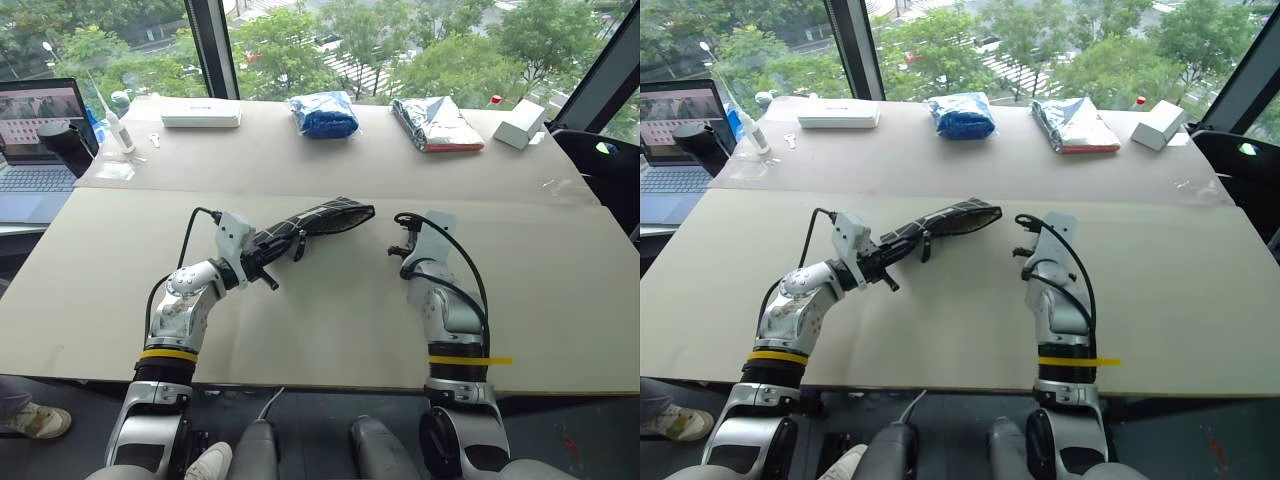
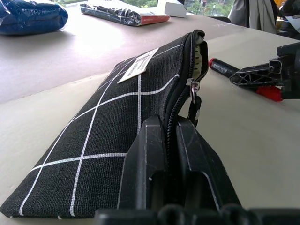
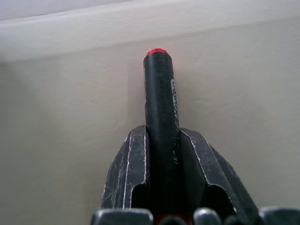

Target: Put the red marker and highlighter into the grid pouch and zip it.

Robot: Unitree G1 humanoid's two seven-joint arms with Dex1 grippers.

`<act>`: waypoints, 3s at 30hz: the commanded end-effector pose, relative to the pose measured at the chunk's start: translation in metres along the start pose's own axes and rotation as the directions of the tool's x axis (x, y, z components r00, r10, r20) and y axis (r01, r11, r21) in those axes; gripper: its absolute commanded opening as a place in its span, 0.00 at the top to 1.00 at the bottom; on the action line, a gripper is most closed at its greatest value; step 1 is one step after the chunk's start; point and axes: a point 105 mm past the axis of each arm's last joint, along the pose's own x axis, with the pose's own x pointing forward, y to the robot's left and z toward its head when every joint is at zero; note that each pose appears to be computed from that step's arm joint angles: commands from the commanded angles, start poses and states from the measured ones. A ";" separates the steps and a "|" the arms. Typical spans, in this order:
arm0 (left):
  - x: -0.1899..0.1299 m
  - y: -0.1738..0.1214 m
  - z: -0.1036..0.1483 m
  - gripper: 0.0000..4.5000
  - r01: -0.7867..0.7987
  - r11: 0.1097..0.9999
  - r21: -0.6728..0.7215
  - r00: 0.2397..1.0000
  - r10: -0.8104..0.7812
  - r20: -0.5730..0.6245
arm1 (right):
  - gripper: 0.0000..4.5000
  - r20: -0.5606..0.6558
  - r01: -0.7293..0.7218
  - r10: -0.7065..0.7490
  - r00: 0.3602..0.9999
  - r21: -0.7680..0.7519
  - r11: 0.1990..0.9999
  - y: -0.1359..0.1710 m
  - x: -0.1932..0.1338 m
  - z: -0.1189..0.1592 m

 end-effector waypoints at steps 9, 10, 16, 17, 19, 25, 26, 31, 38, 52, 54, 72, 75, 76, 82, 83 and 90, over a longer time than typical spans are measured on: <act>-0.002 -0.003 0.016 1.00 0.016 1.000 0.000 0.998 -0.016 0.053 | 0.88 0.320 -0.314 0.546 0.774 -0.554 0.771 0.030 -0.038 0.072; -0.002 -0.004 0.016 1.00 0.021 1.000 -0.001 0.998 -0.021 0.051 | 0.88 0.312 -0.305 0.607 0.730 -0.647 0.699 0.031 -0.046 0.074; 0.000 -0.007 0.019 1.00 0.050 0.999 0.003 0.998 -0.050 0.043 | 0.88 0.244 -0.082 0.742 0.624 -0.924 0.373 0.013 -0.062 0.091; 0.000 -0.008 0.020 1.00 0.054 0.999 0.004 0.998 -0.054 0.042 | 0.88 0.229 -0.046 0.756 0.613 -0.945 0.324 0.009 -0.064 0.095; 0.000 -0.008 0.020 1.00 0.057 0.998 0.005 0.997 -0.057 0.042 | 0.88 0.208 0.003 0.776 0.595 -0.966 0.257 0.004 -0.067 0.101; 0.001 -0.009 0.021 1.00 0.068 0.998 0.000 0.997 -0.068 0.040 | 0.88 0.133 0.120 0.818 0.560 -0.990 0.078 0.010 -0.067 0.094; 0.002 -0.010 0.021 1.00 0.070 0.998 -0.001 0.997 -0.070 0.041 | 0.88 0.130 0.131 0.823 0.554 -0.989 0.069 0.013 -0.067 0.094; 0.004 -0.012 0.023 1.00 0.081 0.997 -0.001 0.996 -0.081 0.046 | 0.88 0.094 0.158 0.848 0.522 -0.987 0.012 0.027 -0.067 0.085; 0.007 -0.016 0.027 1.00 0.094 0.996 -0.004 0.994 -0.094 0.059 | 0.88 -0.007 0.133 0.850 0.527 -0.987 -0.091 0.026 -0.062 0.061; 0.008 -0.025 0.021 1.00 0.155 0.987 0.034 0.988 -0.155 0.012 | 0.88 -0.043 0.154 0.867 0.496 -0.979 -0.137 0.054 -0.056 0.058; 0.007 -0.026 0.020 1.00 0.161 0.986 0.032 0.987 -0.161 0.009 | 0.88 -0.081 0.149 0.883 0.462 -0.975 -0.167 0.067 -0.061 0.051; 0.005 -0.028 0.020 1.00 0.168 0.985 0.037 0.986 -0.168 0.006 | 0.38 -0.077 0.096 0.903 0.422 -0.987 -0.129 0.102 -0.057 0.053; 0.005 -0.028 0.020 1.00 0.167 0.985 0.035 0.986 -0.167 0.007 | 0.38 -0.043 0.097 0.893 0.448 -0.991 -0.097 0.084 -0.052 0.063; 0.005 -0.028 0.020 1.00 0.167 0.985 0.034 0.986 -0.167 0.007 | 0.38 -0.036 0.092 0.891 0.452 -0.992 -0.087 0.079 -0.051 0.065; 0.007 -0.028 0.020 1.00 0.168 0.985 0.031 0.986 -0.169 0.009 | 0.38 0.066 -0.091 0.884 0.462 -0.988 0.122 0.035 -0.057 0.103; 0.007 -0.029 0.020 1.00 0.169 0.985 0.031 0.986 -0.169 0.009 | 0.38 0.075 -0.179 0.882 0.465 -0.968 0.177 0.027 -0.058 0.108; 0.007 -0.027 0.019 1.00 0.164 0.986 0.028 0.986 -0.164 0.007 | 0.38 -0.103 -0.905 0.980 0.170 -0.411 0.114 0.002 -0.122 0.060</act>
